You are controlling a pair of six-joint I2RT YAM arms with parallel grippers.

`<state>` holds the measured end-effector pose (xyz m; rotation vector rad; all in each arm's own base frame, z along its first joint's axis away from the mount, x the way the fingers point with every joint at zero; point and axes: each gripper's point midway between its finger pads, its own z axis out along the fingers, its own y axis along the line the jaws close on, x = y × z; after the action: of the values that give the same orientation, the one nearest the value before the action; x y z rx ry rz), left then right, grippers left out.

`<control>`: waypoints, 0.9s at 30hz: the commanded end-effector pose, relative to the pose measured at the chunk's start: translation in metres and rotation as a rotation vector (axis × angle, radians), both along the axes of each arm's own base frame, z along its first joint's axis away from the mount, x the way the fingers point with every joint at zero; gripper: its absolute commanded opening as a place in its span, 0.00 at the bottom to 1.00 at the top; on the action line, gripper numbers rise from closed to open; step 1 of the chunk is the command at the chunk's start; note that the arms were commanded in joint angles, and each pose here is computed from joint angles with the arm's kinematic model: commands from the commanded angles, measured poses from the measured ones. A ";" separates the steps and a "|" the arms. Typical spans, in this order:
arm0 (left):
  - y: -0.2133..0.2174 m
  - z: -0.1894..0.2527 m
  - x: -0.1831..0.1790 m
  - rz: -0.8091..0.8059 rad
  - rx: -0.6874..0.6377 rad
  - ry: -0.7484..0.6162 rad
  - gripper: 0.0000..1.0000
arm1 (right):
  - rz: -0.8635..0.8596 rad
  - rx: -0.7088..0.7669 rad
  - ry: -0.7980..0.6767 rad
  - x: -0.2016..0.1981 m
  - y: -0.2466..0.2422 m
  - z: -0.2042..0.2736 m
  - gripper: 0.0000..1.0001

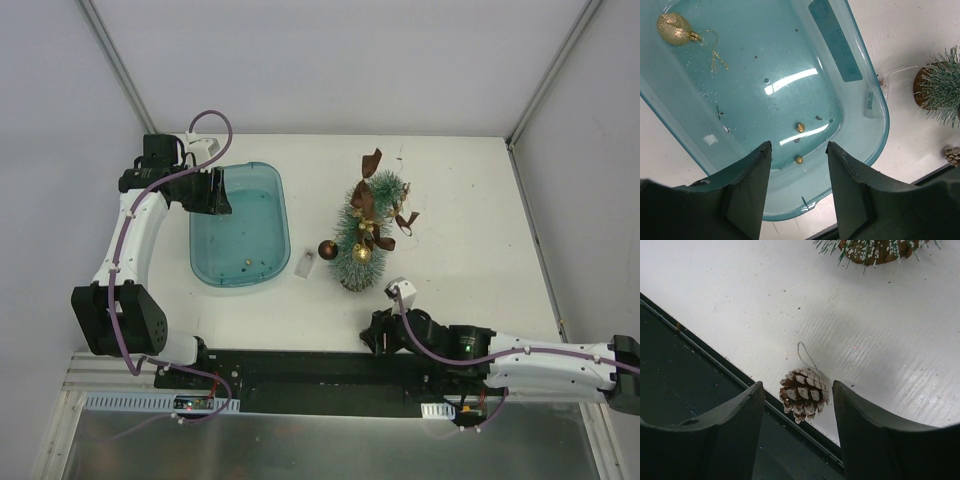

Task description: Decorate the small christmas tree

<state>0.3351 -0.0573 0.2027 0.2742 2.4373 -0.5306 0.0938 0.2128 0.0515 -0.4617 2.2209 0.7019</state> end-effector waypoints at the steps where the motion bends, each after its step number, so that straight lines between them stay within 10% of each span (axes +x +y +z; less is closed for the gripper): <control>1: 0.001 0.001 -0.004 -0.003 0.014 -0.010 0.48 | 0.029 0.017 0.016 -0.005 0.006 -0.001 0.58; 27: 0.002 0.004 -0.009 -0.007 0.028 -0.024 0.48 | -0.103 -0.072 -0.035 -0.001 -0.017 -0.005 0.48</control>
<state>0.3316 -0.0550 0.1994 0.2730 2.4466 -0.5128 0.0860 0.2023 0.0399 -0.4427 2.2569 0.5668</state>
